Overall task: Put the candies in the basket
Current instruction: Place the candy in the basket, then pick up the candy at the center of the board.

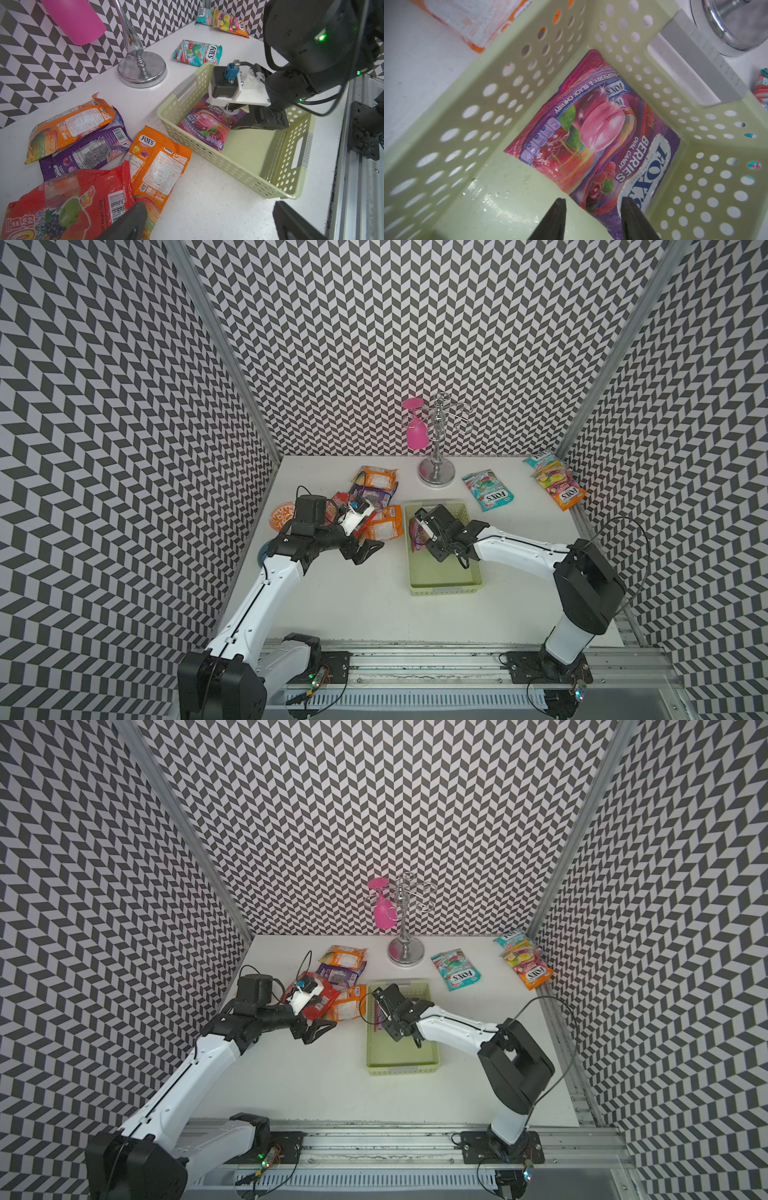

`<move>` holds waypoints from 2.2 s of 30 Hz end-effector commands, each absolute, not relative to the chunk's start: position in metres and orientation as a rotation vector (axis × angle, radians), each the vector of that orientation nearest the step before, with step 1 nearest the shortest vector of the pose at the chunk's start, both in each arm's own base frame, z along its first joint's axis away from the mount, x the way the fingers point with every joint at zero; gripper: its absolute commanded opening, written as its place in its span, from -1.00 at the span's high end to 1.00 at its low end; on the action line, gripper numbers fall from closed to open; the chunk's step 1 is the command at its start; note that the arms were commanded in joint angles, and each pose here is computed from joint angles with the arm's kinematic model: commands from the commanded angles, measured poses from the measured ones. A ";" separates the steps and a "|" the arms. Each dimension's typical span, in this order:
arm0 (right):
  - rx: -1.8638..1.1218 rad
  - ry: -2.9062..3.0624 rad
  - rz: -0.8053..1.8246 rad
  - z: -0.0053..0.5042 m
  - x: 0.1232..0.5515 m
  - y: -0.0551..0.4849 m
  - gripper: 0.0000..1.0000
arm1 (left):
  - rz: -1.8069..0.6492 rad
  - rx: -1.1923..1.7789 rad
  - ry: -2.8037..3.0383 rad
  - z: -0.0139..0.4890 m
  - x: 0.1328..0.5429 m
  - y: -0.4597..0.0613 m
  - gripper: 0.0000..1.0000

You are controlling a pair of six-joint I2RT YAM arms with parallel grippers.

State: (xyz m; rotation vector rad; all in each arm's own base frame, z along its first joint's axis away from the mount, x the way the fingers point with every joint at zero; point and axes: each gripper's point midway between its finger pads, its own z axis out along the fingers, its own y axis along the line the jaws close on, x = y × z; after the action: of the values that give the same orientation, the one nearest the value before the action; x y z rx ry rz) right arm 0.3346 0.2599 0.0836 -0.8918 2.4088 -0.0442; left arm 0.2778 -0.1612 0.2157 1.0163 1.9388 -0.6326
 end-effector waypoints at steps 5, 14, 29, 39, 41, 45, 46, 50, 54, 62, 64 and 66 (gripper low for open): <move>-0.779 2.355 0.078 0.116 0.359 0.269 0.22 | -0.633 1.012 1.896 0.229 0.280 -0.162 -0.98; -0.747 2.472 0.065 0.056 0.361 0.266 0.30 | -0.632 1.005 1.901 0.230 0.282 -0.162 -0.97; -0.648 2.427 0.116 0.087 0.379 0.259 0.32 | -0.465 0.921 1.987 0.213 0.302 -0.145 -0.98; -0.560 2.249 0.144 0.175 0.361 0.231 0.22 | -0.183 1.079 1.956 0.193 0.322 -0.140 -0.97; -0.524 2.210 0.144 0.188 0.359 0.221 0.17 | -0.132 1.147 1.935 0.187 0.322 -0.142 -0.95; -0.419 2.116 0.114 0.216 0.357 0.191 0.02 | -0.059 1.235 1.895 0.172 0.323 -0.144 -0.94; -0.388 2.098 0.110 0.222 0.356 0.183 -0.03 | -0.056 1.246 1.894 0.169 0.324 -0.144 -0.94; -0.300 2.011 0.118 0.239 0.352 0.158 -0.23 | -0.040 1.316 1.853 0.160 0.322 -0.152 -0.93; -0.209 1.917 0.094 0.251 0.346 0.135 -0.57 | 0.032 1.350 1.855 0.145 0.329 -0.152 -0.88; -0.127 1.826 0.013 0.257 0.333 0.105 -0.94 | 0.146 1.446 1.821 0.120 0.330 -0.160 -0.81; -0.117 1.811 -0.001 0.257 0.330 0.101 -0.98 | 0.154 1.461 1.813 0.115 0.329 -0.163 -0.78; -0.111 1.793 0.002 0.259 0.328 0.100 -0.99 | 0.171 1.468 1.794 0.110 0.329 -0.167 -0.77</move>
State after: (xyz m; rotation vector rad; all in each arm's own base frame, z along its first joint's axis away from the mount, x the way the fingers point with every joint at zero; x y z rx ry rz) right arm 0.3264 0.1074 0.2355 -0.1694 1.8922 0.0126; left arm 0.3212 -0.1637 0.1084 1.4704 1.8478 0.1066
